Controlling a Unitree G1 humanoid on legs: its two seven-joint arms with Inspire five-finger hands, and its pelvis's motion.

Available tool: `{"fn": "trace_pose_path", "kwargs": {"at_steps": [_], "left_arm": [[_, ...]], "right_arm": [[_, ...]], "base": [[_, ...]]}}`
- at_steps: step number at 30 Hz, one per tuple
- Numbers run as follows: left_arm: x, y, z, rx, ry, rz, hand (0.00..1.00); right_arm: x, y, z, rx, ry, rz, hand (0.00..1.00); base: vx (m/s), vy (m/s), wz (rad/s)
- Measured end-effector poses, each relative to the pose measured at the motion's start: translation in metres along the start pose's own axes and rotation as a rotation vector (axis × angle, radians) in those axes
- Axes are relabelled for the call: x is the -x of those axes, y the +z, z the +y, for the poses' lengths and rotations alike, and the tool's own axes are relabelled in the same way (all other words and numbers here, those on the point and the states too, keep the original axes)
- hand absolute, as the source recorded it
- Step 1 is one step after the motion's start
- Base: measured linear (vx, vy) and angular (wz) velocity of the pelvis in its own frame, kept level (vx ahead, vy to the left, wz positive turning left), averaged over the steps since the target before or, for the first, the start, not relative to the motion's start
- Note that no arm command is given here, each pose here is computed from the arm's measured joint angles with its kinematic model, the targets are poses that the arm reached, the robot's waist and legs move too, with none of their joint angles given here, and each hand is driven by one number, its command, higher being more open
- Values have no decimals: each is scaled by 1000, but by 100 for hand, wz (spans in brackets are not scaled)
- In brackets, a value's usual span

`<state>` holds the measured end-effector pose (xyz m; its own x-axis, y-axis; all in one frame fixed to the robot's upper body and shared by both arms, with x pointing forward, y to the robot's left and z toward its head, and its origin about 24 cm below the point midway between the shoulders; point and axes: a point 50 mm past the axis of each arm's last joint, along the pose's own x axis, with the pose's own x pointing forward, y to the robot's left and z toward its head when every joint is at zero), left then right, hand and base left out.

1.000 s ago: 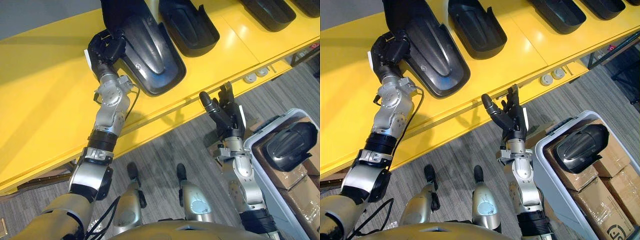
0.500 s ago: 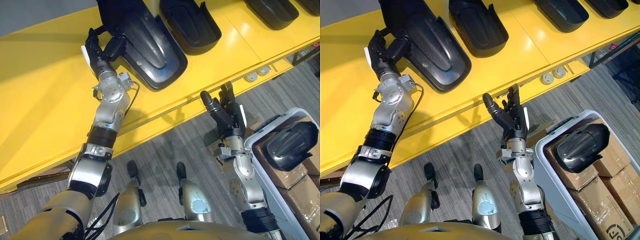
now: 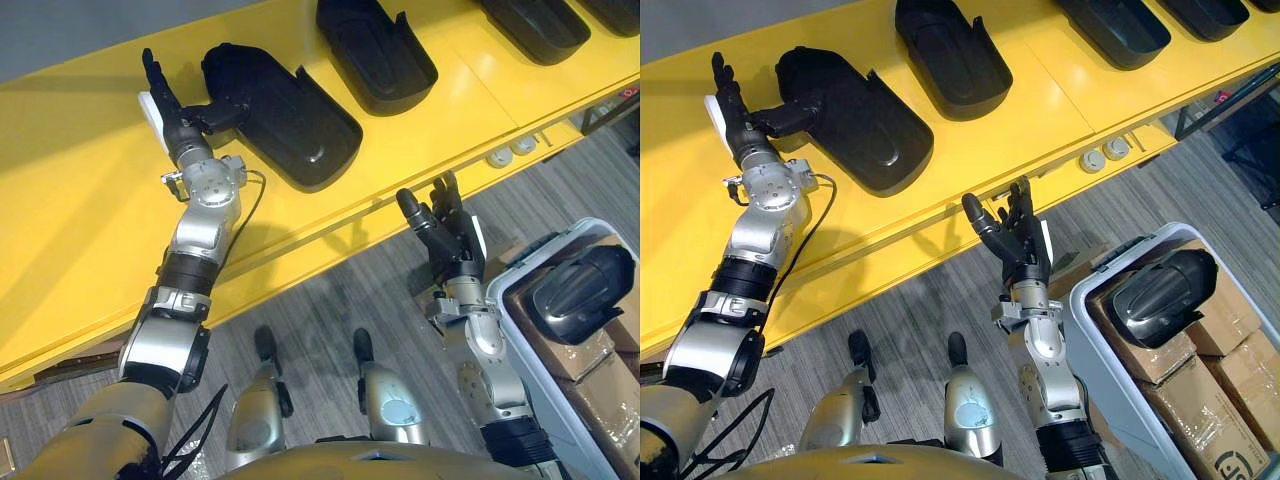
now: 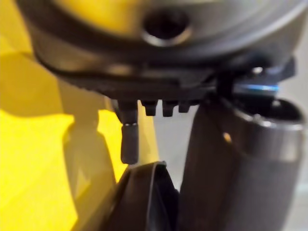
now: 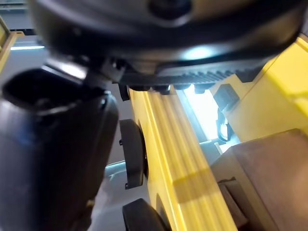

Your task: Walk over and take three plastic housings, then place them on the shelf

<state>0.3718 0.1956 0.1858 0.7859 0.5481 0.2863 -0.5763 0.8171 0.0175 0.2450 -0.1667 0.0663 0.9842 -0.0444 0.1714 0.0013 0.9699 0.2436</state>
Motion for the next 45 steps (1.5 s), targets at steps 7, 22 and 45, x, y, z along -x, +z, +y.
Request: {"fn": "trace_pose_path", "kwargs": {"at_steps": [7,22,45], "left_arm": [[-4,-12,10,-67,-76,56,100],[26,-3,48,141,-16,-102,100],[104,-5,151,343,-57,-214,100]], "right_arm": [[11,-7,-5,19,24,40,100],[22,-11,-10,52,76,56,100],[-13,7,46,67,501,59,100]], "base": [[1,-3,1],[8,-10,4],[-8,-23,18]]}}
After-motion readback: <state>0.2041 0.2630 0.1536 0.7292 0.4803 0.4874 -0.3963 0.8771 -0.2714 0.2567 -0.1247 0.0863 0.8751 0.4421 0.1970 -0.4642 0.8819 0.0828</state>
